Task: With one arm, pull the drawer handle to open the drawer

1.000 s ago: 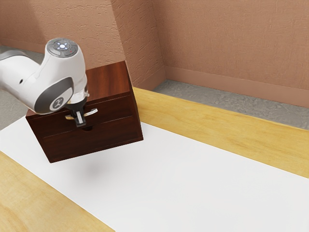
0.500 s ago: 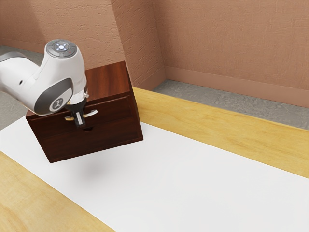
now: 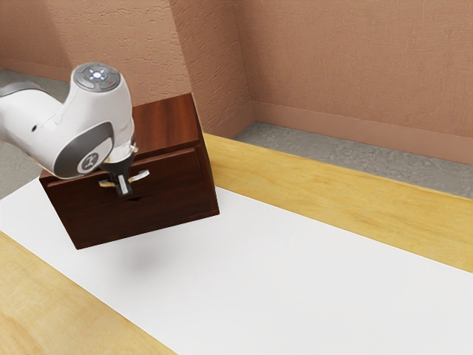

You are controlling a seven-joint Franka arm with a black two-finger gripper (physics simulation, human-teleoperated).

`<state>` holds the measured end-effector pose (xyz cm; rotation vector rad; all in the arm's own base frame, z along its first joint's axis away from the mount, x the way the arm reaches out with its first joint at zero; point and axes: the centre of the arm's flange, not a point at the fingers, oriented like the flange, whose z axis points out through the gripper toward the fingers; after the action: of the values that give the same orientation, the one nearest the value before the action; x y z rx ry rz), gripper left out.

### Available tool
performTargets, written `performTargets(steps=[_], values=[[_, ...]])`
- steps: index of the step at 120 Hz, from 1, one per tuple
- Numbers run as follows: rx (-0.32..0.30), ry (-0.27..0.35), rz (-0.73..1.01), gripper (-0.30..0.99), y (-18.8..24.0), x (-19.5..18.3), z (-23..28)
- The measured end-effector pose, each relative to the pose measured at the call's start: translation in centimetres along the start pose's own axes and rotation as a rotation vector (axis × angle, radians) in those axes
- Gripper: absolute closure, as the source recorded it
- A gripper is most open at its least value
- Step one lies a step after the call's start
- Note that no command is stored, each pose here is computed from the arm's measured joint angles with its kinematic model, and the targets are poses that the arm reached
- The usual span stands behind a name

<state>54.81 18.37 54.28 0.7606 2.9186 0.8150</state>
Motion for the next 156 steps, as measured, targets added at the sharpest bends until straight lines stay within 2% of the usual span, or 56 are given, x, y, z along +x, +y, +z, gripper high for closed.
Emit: performTargets(steps=[93, 156], values=[[0.023, 0.011, -0.046, 0.73, -0.6, -0.2, -0.2], [0.055, 0.049, -0.023, 0.73, -2.4, -0.2, -1.1]])
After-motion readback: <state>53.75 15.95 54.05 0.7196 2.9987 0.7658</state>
